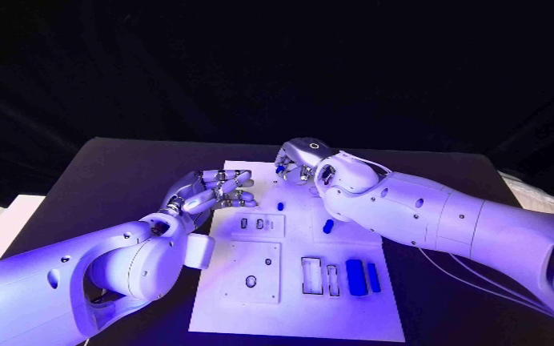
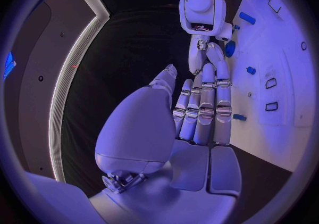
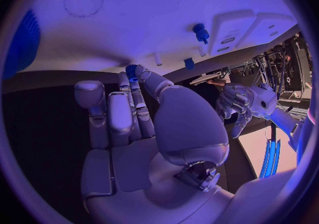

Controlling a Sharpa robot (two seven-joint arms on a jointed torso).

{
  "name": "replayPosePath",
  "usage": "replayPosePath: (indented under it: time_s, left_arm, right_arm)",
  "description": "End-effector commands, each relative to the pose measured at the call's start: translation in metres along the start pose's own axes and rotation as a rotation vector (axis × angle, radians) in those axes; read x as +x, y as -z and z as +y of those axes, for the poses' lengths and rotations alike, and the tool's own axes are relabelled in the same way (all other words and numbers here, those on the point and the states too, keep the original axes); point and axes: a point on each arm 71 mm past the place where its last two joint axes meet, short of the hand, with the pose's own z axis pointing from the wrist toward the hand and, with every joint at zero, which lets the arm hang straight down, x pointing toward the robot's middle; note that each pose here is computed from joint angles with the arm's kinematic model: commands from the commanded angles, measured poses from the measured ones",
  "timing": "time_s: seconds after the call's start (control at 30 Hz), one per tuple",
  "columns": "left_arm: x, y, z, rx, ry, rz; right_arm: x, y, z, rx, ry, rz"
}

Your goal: Assemble the parts on the task board

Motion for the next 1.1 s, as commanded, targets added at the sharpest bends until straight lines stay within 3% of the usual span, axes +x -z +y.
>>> replayPosePath:
  time_s: [0.03, 0.37, 0.53, 0.7, 0.8, 0.97, 1.1]
  left_arm:
    - [0.0032, -0.0004, -0.0012, 0.003, 0.01, 0.024]
    - [0.0026, -0.0003, -0.0016, 0.001, 0.009, 0.025]
    - [0.0009, 0.0001, -0.0017, 0.0, 0.009, 0.023]
    - [-0.0016, 0.0012, -0.0021, 0.0, 0.007, 0.018]
    - [-0.0024, 0.0015, -0.0022, -0.001, 0.007, 0.018]
    - [-0.003, 0.0018, -0.0022, -0.003, 0.008, 0.02]
    - [-0.0038, 0.0019, -0.0021, -0.004, 0.007, 0.02]
  right_arm:
    - [0.003, -0.001, -0.003, 0.018, 0.021, 0.031]
    - [-0.002, 0.004, -0.004, 0.017, 0.006, -0.014]
    - [-0.012, 0.019, -0.01, 0.013, -0.022, -0.044]
    - [-0.028, 0.043, -0.028, 0.041, -0.071, -0.055]
    - [-0.036, 0.056, -0.041, 0.078, -0.113, -0.031]
    - [-0.043, 0.076, -0.07, 0.179, -0.201, 0.067]
    - [-0.044, 0.084, -0.087, 0.238, -0.216, 0.105]
